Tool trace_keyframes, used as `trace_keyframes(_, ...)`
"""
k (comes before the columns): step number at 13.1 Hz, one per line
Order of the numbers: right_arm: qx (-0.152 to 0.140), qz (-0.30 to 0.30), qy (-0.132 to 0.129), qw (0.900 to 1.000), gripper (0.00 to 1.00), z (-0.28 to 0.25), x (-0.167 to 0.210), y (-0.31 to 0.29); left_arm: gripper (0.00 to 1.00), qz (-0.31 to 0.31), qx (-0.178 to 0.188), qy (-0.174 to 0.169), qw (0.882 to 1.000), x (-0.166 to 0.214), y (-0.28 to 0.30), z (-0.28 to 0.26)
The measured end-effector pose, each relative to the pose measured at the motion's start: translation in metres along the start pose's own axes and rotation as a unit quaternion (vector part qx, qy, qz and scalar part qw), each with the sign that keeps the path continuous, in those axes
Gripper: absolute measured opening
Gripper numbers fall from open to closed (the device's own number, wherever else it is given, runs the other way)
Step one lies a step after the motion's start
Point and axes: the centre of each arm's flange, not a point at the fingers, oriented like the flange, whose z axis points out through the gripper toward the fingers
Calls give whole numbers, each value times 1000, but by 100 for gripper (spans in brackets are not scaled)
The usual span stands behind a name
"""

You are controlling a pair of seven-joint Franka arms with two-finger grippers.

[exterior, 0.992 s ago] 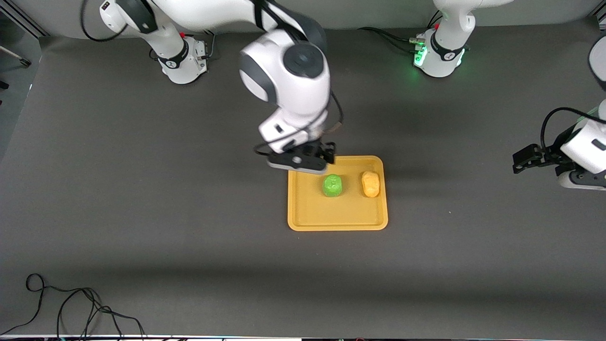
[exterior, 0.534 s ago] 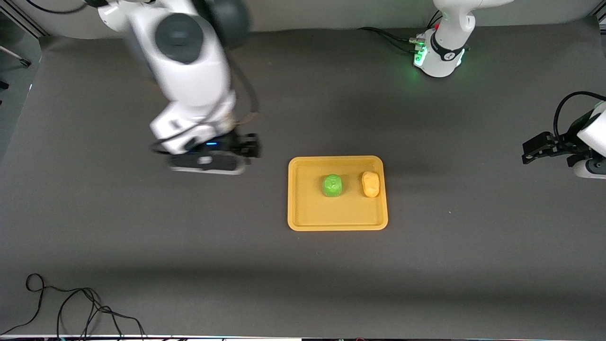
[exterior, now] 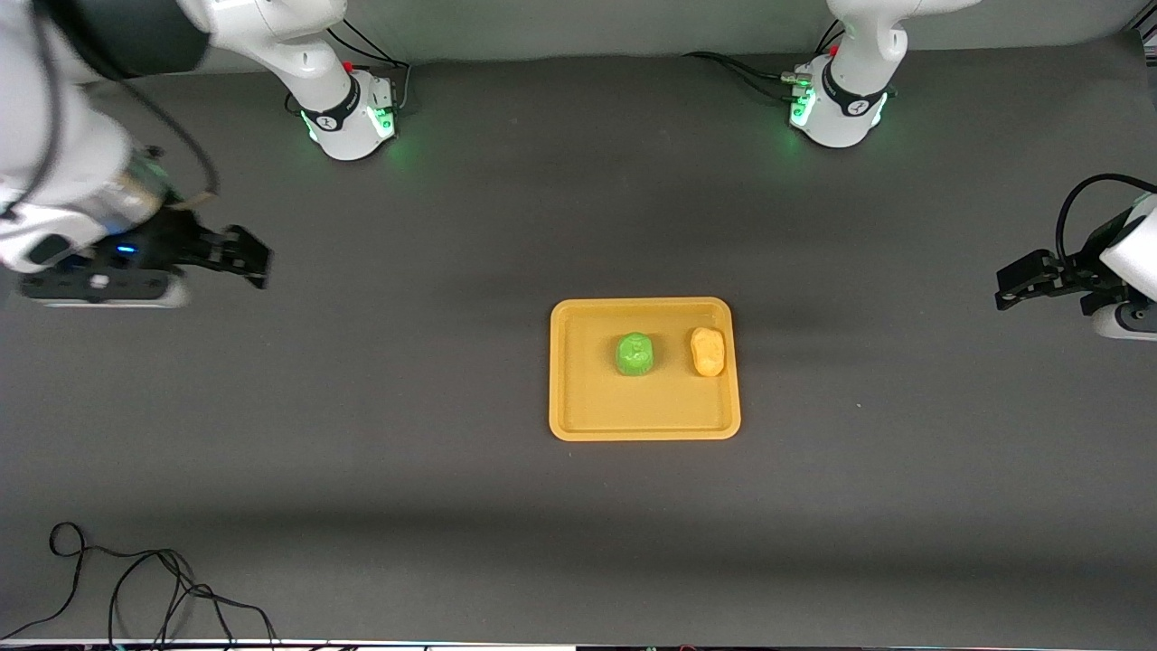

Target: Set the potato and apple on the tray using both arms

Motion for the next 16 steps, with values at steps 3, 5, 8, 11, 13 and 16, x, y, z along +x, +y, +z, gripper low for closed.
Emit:
trace_keyframes(3, 19, 4, -11, 1000, 100, 9, 1, 73, 100, -1, 0, -1, 1000, 0, -1, 0)
trace_keyframes(5, 24, 13, -15, 1000, 100, 15, 1, 107, 100, -5, 0, -1, 1000, -1, -6, 0)
trace_keyframes(8, 29, 18, -16, 999, 100, 16, 0, 124, 100, -5, 1, 0, 1000, -1, -11, 0)
trace_keyframes(11, 31, 16, -15, 999, 100, 16, 0, 122, 100, -4, 1, -1, 1000, -1, -11, 1)
trace_keyframes(13, 38, 14, -15, 999, 100, 15, 0, 116, 100, -3, 0, -2, 1000, -1, -11, 2)
trace_keyframes(16, 61, 12, -13, 998, 100, 13, -1, 108, 100, -3, 0, -4, 1000, 0, -12, 4)
